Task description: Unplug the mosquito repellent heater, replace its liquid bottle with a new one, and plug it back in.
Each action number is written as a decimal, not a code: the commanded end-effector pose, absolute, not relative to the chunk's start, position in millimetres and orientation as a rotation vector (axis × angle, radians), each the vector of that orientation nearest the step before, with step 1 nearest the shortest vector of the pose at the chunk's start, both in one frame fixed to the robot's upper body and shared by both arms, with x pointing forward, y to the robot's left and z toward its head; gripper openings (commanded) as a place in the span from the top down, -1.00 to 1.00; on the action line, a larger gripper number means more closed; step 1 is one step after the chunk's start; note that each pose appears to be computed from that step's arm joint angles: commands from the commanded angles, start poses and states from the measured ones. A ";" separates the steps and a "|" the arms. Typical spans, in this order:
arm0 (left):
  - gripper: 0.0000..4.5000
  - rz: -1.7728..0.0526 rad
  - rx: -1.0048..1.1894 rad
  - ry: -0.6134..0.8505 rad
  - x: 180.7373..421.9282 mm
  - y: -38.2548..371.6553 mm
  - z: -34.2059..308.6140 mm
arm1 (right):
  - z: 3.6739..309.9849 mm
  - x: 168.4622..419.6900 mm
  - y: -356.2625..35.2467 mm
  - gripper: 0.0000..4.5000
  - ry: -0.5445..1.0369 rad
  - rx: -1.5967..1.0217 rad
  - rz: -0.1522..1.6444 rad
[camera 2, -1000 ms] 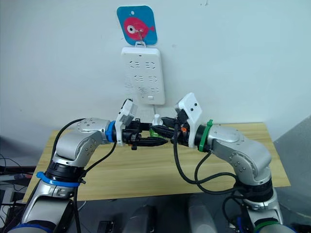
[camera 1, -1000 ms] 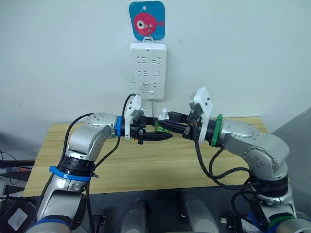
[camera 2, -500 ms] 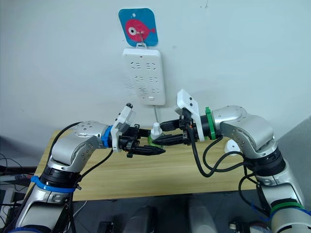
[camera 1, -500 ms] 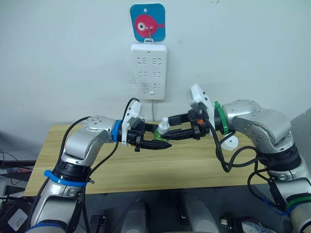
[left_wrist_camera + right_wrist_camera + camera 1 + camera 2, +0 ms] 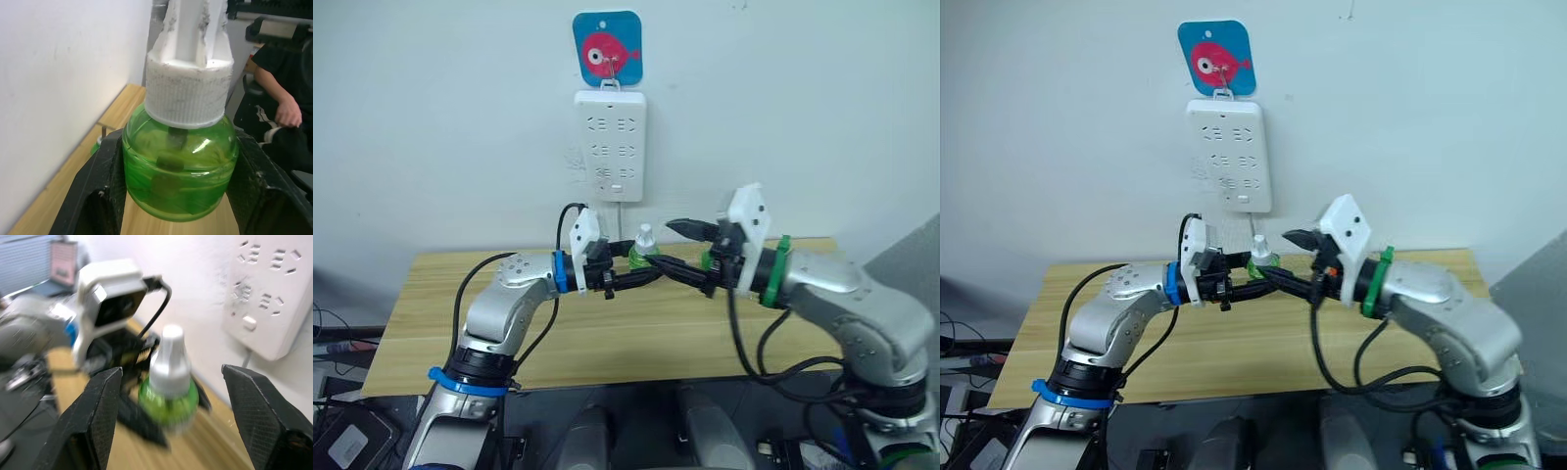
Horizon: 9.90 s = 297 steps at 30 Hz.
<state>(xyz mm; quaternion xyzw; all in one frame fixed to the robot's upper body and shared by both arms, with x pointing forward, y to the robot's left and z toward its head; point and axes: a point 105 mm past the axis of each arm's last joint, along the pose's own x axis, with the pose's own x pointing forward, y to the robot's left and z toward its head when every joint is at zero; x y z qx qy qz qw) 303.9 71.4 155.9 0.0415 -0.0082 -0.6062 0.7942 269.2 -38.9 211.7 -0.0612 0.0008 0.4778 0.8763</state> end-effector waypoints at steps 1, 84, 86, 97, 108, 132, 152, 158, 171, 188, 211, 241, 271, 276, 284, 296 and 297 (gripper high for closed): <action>-0.03 -1.297 0.119 -0.079 306.0 68.6 166.7 | 213.7 268.2 -27.1 -0.51 -0.033 -0.142 0.952; -0.03 -1.503 0.101 -0.084 267.2 57.8 164.3 | 212.9 264.7 -30.9 -0.76 0.055 -0.203 1.157; -0.03 -1.504 0.101 -0.084 266.8 57.5 164.3 | 213.6 266.4 -34.3 -0.76 0.056 -0.189 1.152; -0.03 -1.496 0.096 -0.079 265.8 59.1 162.6 | 218.1 262.2 -87.2 -0.76 0.141 -0.142 1.107; -0.03 -1.499 0.101 -0.074 266.3 59.8 161.2 | 228.2 246.6 -82.8 -0.76 0.123 -0.144 1.177; -0.03 -1.489 0.110 -0.058 265.6 61.3 156.8 | 238.4 235.5 -43.9 0.88 0.084 -0.046 1.321; -0.03 -1.296 0.209 0.260 242.9 133.8 90.8 | 71.6 334.0 -135.7 0.88 0.132 -0.080 0.471; -0.03 -1.287 0.213 0.273 237.3 137.5 98.7 | 47.3 351.4 -141.3 0.88 0.126 -0.079 0.395; -0.03 -1.287 0.226 0.297 235.6 137.2 110.3 | 31.3 366.1 -156.3 -0.04 0.103 -0.058 0.289; -0.03 -1.502 0.177 0.122 264.1 87.5 137.6 | 179.0 231.6 -66.4 -1.00 0.129 -0.122 1.210; -0.03 -1.556 0.142 0.035 264.3 66.2 142.5 | 185.9 243.2 -35.6 0.05 0.153 -0.080 1.300; -0.88 -1.306 -0.159 0.132 280.2 103.9 145.8 | 219.7 278.4 -98.0 0.64 0.032 0.227 0.923; -0.88 -1.296 -0.818 0.103 287.1 48.0 220.8 | 245.6 271.5 -85.5 0.64 0.074 0.963 0.858; -0.88 -1.306 -0.850 0.098 287.2 43.8 225.1 | 247.1 268.5 -81.7 0.64 0.079 0.979 0.876; -0.70 -1.323 -0.886 0.108 285.8 42.4 226.7 | 244.1 266.4 -81.3 0.64 0.086 0.996 0.885; -0.03 -1.346 -0.908 0.129 279.9 36.5 222.6 | 243.7 260.9 -75.8 0.64 0.095 1.013 0.904; -0.03 -1.345 -0.910 0.129 280.3 36.6 222.8 | 244.1 260.6 -75.0 0.64 0.095 1.015 0.906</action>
